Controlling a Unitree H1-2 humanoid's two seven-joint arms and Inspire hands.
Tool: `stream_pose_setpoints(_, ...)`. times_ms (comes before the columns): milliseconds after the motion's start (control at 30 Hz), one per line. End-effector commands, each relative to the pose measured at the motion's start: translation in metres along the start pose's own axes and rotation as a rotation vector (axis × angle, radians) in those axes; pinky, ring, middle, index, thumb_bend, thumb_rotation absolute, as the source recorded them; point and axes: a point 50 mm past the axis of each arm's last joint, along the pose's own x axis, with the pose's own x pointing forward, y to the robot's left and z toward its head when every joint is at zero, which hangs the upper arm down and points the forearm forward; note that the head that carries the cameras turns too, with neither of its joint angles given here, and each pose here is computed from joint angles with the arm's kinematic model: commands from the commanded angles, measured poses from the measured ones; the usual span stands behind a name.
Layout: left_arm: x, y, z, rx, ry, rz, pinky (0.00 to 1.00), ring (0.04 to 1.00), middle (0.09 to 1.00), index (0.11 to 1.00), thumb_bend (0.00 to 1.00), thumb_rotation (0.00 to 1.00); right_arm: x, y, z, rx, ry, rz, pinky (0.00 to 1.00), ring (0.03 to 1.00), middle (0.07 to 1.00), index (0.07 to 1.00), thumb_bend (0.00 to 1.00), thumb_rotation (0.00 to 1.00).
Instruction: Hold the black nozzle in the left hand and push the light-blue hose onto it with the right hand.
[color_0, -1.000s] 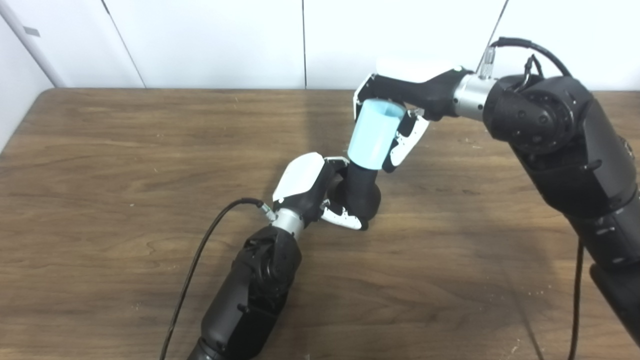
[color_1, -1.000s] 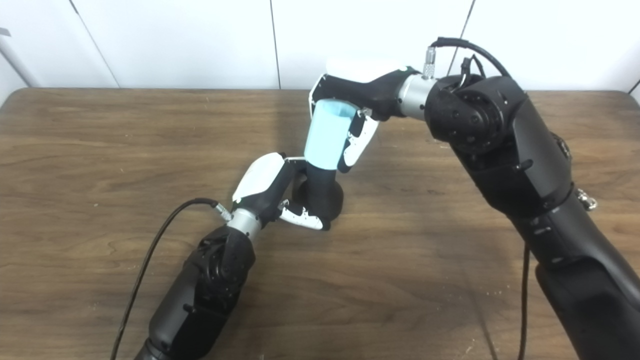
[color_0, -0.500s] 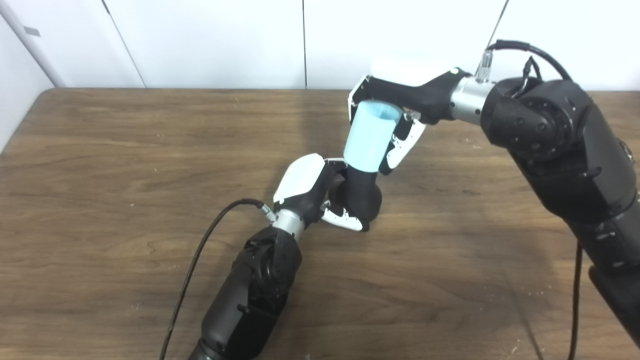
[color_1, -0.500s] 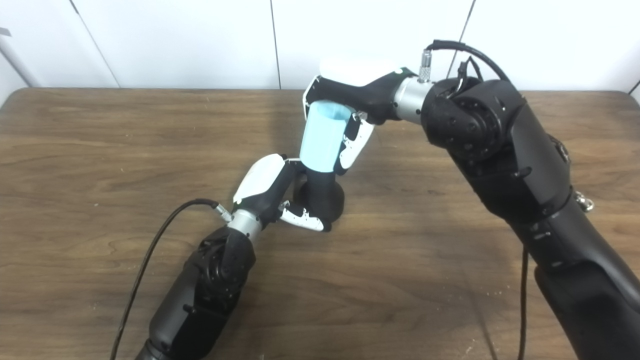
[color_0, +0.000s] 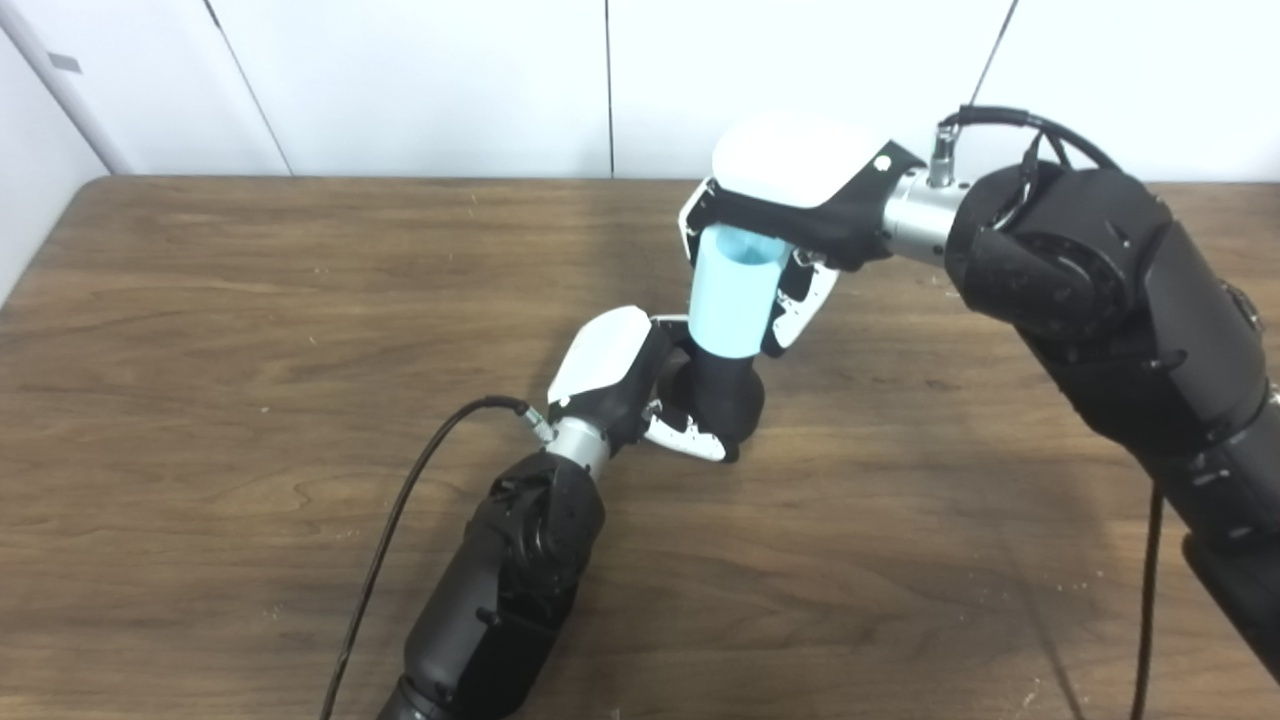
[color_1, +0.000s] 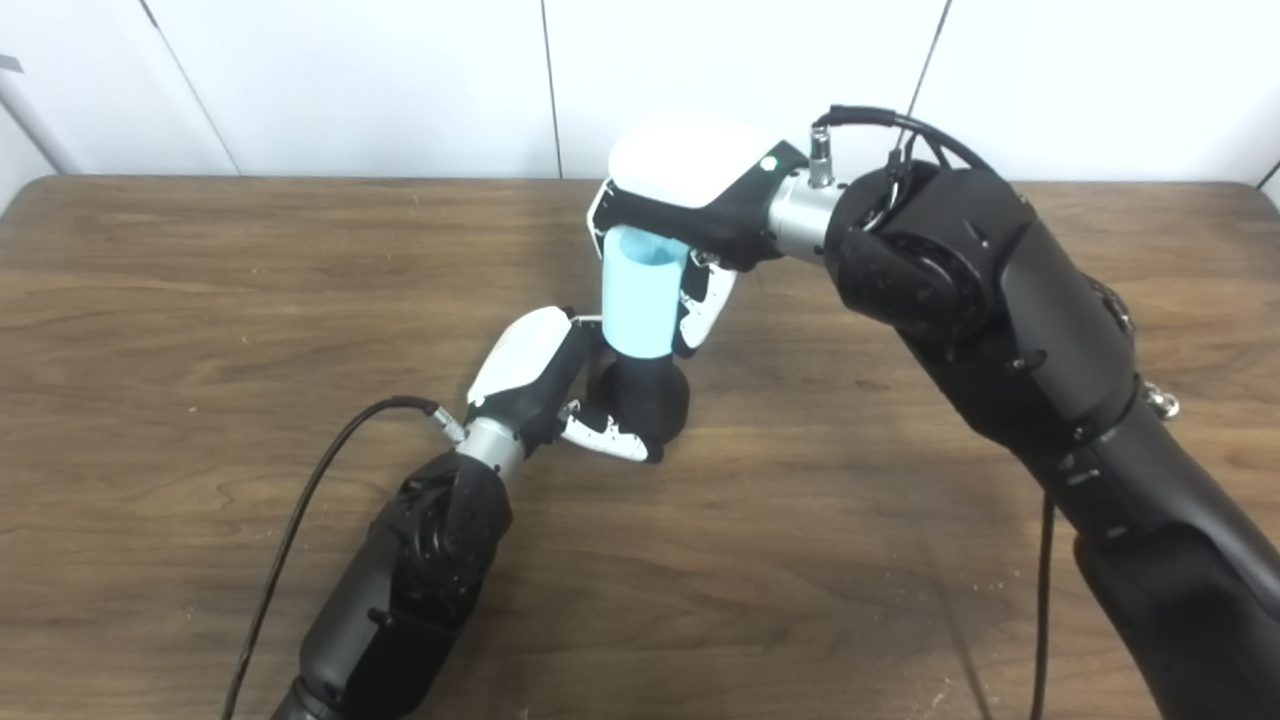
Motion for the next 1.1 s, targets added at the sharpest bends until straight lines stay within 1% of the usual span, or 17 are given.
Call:
stream_pose_setpoints(0,-0.010,-0.037,-0.033,-0.017,0.153,-0.207,1.00,0.814,0.656,0.483,0.52,0.04,-0.003,-0.009,0.000,-0.049,-0.017,-0.004,0.34,0.428,0.476,0.499,0.50,0.00)
stream_pose_setpoints(233,-0.010,-0.038,-0.035,-0.027,0.154,-0.203,1.00,0.785,0.629,0.483,0.52,0.04,-0.002,-0.007,-0.007,-0.033,0.003,0.022,0.34,0.437,0.471,0.499,0.50,0.00)
stream_pose_setpoints(367,-0.009,-0.038,-0.034,-0.028,0.154,-0.202,1.00,0.803,0.657,0.483,0.52,0.04,-0.001,-0.005,-0.009,-0.012,0.012,0.026,0.33,0.438,0.478,0.497,0.50,0.00)
stream_pose_setpoints(433,-0.009,-0.038,-0.034,-0.027,0.154,-0.201,1.00,0.806,0.658,0.483,0.52,0.04,0.000,-0.004,-0.009,-0.007,0.015,0.027,0.32,0.438,0.481,0.496,0.50,0.00)
stream_pose_setpoints(567,-0.010,-0.037,-0.035,-0.024,0.153,-0.201,1.00,0.786,0.631,0.483,0.52,0.04,0.002,0.000,-0.009,0.008,0.023,0.033,0.33,0.438,0.478,0.493,0.50,0.00)
stream_pose_setpoints(767,-0.010,-0.038,-0.034,-0.021,0.153,-0.202,1.00,0.799,0.658,0.483,0.52,0.04,0.006,0.010,-0.012,0.037,0.034,0.043,0.32,0.436,0.488,0.503,0.50,0.00)
stream_pose_setpoints(900,-0.010,-0.037,-0.034,-0.017,0.152,-0.203,1.00,0.799,0.664,0.483,0.52,0.04,0.007,0.014,-0.011,0.058,0.036,0.044,0.31,0.433,0.491,0.504,0.50,0.00)
stream_pose_setpoints(1000,-0.011,-0.037,-0.034,-0.016,0.151,-0.203,1.00,0.792,0.637,0.483,0.52,0.04,0.008,0.016,-0.008,0.070,0.034,0.040,0.31,0.431,0.491,0.500,0.50,0.00)
stream_pose_setpoints(1067,-0.011,-0.037,-0.035,-0.017,0.151,-0.203,1.00,0.792,0.646,0.483,0.52,0.04,0.008,0.017,-0.006,0.073,0.033,0.038,0.31,0.431,0.489,0.501,0.50,0.00)
